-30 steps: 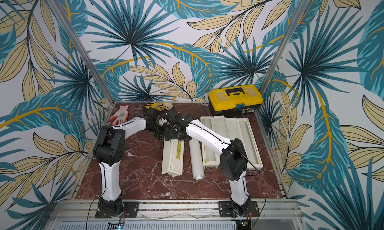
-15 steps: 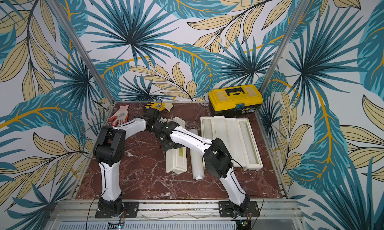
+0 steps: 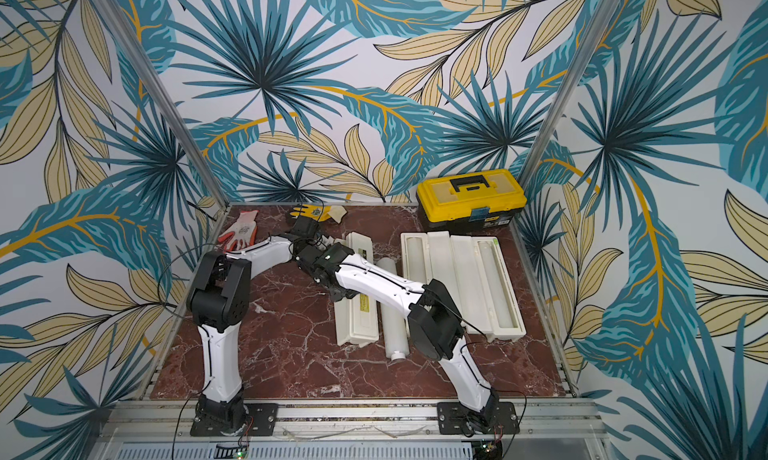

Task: Put plastic wrap rolls into dispensers
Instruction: Open the lid of the plastic wrap cutting box.

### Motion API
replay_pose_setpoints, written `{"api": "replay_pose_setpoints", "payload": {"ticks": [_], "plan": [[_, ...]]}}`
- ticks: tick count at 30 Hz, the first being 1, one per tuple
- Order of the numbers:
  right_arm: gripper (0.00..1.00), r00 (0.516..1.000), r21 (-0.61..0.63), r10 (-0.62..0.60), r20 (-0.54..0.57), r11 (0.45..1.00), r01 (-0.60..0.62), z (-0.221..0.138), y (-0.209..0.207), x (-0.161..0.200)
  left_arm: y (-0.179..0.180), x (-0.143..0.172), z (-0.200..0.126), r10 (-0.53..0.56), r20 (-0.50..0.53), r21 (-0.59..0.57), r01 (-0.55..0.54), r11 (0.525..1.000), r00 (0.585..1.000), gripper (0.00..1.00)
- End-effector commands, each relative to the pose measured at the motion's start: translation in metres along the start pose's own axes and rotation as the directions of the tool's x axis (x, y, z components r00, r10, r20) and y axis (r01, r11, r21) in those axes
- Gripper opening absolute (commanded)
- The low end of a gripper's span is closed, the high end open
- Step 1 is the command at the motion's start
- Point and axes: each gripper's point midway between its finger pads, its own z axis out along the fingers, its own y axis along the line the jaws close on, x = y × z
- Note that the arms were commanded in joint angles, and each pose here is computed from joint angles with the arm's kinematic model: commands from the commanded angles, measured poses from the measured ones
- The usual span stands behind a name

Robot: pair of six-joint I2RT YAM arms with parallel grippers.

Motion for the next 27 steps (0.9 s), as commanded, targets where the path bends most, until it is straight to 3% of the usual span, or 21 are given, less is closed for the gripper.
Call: {"api": "replay_pose_setpoints", "payload": {"ticks": [1, 7, 13, 21, 27], "plan": [[0.65, 0.999, 0.130, -0.046, -0.019, 0.990, 0.048, -0.011, -0.042, 0.007, 0.034, 0.004, 0.004, 0.020, 0.003, -0.099, -0.019, 0.995, 1.000, 0.39], [0.69, 1.000, 0.114, -0.013, 0.009, 0.993, 0.012, -0.010, -0.038, 0.001, 0.037, 0.007, 0.004, 0.018, -0.004, -0.102, -0.018, 0.995, 1.000, 0.39], [0.99, 0.996, 0.010, 0.082, -0.022, 0.997, -0.082, 0.003, -0.022, 0.003, 0.035, 0.007, 0.005, 0.028, -0.008, -0.097, -0.029, 0.995, 1.000, 0.39], [0.99, 0.958, -0.167, 0.272, -0.089, 0.944, -0.283, 0.019, -0.016, -0.004, 0.039, 0.011, 0.007, 0.033, -0.019, -0.100, -0.035, 0.994, 0.999, 0.39], [0.99, 0.937, -0.142, 0.327, -0.121, 0.929, -0.342, 0.041, -0.025, -0.010, 0.039, 0.014, 0.008, 0.039, -0.023, -0.104, -0.041, 0.994, 0.999, 0.39]]}}
